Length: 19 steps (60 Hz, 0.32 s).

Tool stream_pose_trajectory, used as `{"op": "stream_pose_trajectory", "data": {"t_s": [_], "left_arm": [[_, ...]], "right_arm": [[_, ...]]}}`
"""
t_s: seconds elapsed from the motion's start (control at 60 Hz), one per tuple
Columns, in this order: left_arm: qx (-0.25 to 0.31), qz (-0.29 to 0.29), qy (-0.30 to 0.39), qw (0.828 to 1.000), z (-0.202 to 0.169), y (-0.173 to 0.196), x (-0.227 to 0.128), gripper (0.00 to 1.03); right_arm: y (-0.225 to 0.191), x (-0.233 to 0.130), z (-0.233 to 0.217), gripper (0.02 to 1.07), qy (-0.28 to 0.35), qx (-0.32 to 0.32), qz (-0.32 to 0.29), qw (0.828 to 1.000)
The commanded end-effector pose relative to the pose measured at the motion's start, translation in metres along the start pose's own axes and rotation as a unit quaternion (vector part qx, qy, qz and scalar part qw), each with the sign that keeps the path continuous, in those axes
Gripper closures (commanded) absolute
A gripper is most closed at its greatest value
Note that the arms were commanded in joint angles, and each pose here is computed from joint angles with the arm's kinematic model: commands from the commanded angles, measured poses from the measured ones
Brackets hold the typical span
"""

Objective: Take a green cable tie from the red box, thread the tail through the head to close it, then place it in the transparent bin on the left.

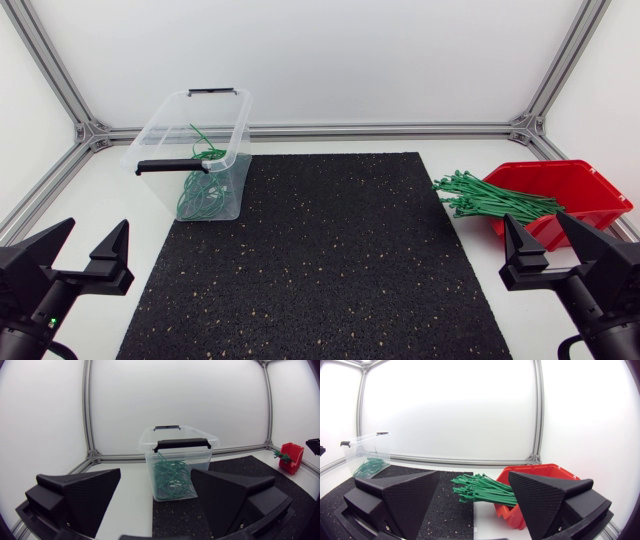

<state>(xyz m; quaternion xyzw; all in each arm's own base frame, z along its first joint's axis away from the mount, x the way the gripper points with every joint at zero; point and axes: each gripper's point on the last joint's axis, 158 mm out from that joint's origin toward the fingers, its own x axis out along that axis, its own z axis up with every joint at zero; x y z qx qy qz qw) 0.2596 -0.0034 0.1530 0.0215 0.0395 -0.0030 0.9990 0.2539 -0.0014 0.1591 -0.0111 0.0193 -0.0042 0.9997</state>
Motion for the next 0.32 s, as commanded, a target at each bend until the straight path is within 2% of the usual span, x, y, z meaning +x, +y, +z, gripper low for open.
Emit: {"op": "stream_pose_trajectory", "data": {"t_s": [0.0, 0.3], "left_arm": [[-0.016, -0.002, 0.006, 1.000, -0.0133, 0.0003, -0.0011, 0.06], [-0.022, -0.005, 0.009, 1.000, -0.0218, -0.0002, -0.0027, 0.06]], "right_arm": [[-0.0003, 0.0009, -0.0099, 0.07, 0.009, 0.011, 0.000, 1.000], [-0.0003, 0.0009, -0.0099, 0.07, 0.009, 0.011, 0.000, 1.000]]}}
